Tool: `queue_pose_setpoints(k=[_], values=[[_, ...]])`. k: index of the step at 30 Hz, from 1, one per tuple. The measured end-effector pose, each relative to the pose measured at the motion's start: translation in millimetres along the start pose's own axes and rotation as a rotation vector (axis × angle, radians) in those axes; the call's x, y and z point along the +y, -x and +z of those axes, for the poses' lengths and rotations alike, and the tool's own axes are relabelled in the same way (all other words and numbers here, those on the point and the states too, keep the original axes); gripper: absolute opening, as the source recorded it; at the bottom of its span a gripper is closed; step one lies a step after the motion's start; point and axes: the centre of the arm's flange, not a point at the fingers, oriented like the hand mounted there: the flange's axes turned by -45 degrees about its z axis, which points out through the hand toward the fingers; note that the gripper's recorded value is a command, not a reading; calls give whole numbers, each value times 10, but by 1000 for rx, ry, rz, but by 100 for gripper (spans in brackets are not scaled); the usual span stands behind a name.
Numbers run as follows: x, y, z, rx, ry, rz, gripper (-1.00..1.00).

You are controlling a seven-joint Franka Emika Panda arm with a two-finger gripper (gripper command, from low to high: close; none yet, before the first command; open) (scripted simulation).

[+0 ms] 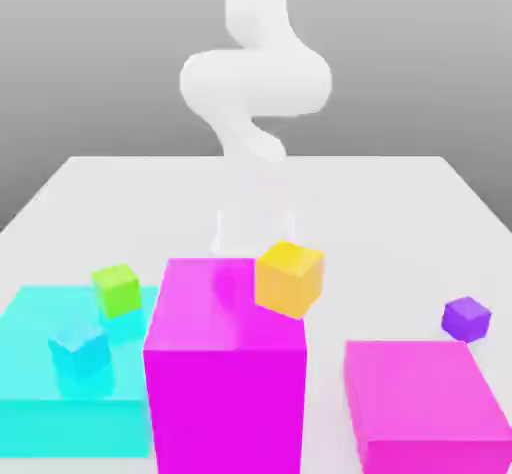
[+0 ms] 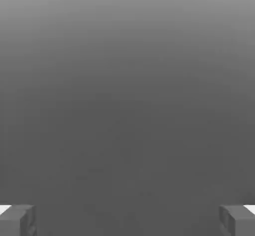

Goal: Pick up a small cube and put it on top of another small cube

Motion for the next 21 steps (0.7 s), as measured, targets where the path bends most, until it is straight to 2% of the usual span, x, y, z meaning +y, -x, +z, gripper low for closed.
queue_pose_setpoints(k=[5,10,16,21], values=[[-708,219,966,-121,-139,-315,0],[-1501,705,1728,-221,-273,-631,0],[-2408,1611,2372,-321,-431,-1023,0],[-3055,2595,2657,-388,-566,-1373,0]])
